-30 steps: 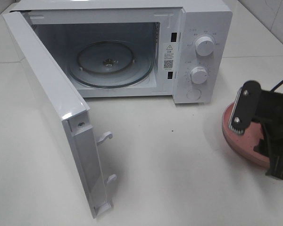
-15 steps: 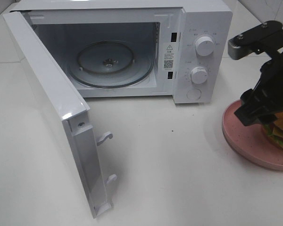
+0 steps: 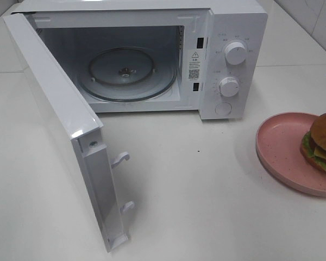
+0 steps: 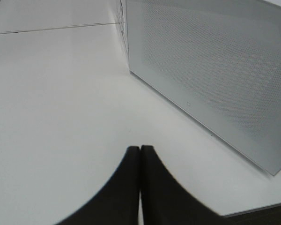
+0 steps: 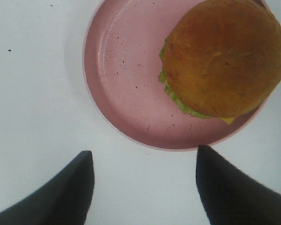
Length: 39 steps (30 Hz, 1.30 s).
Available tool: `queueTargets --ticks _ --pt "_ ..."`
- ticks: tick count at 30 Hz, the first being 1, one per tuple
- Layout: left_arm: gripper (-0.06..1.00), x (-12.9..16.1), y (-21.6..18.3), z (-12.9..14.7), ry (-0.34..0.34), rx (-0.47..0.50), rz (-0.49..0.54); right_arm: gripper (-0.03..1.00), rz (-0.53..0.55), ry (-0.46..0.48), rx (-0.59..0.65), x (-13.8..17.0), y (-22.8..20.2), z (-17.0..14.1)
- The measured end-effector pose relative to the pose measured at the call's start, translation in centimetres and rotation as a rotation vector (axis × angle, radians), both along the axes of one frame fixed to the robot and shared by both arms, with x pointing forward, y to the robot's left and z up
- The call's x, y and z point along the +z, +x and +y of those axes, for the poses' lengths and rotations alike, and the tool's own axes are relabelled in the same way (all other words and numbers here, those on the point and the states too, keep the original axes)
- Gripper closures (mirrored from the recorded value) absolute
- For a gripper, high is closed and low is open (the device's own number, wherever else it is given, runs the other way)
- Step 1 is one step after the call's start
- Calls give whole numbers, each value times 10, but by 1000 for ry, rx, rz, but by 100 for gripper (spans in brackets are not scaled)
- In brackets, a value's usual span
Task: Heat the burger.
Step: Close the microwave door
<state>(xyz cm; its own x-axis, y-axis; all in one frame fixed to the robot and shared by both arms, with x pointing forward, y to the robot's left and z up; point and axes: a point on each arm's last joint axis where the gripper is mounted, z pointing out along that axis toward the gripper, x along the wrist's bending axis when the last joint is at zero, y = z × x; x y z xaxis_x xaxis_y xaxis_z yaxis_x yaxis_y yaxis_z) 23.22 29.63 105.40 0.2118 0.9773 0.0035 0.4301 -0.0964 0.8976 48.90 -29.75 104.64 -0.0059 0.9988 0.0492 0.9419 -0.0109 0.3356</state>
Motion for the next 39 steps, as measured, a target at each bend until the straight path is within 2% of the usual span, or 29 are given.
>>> queueTargets --ticks 8,12,17,23,25,33,35,38,39 --pt "94 0 0 0 0 0 0 38 -64 -45 -11 25 -22 -5" --pt "94 0 0 0 0 0 0 38 -124 -55 -17 46 -46 -5" --pt "94 0 0 0 0 0 0 38 -198 -55 -22 54 -80 -5" --pt "94 0 0 0 0 0 0 38 -244 -54 -26 46 -117 -4" --pt "94 0 0 0 0 0 0 38 -236 -53 -26 33 -148 -3" --pt "94 0 0 0 0 0 0 38 -282 -62 -28 16 -182 -3" --pt "94 0 0 0 0 0 0 38 -344 -67 -26 6 -200 -3" --pt "94 0 0 0 0 0 0 38 -377 -67 -27 8 -204 -3" --pt "94 0 0 0 0 0 0 38 -444 -68 -29 10 -210 -3"
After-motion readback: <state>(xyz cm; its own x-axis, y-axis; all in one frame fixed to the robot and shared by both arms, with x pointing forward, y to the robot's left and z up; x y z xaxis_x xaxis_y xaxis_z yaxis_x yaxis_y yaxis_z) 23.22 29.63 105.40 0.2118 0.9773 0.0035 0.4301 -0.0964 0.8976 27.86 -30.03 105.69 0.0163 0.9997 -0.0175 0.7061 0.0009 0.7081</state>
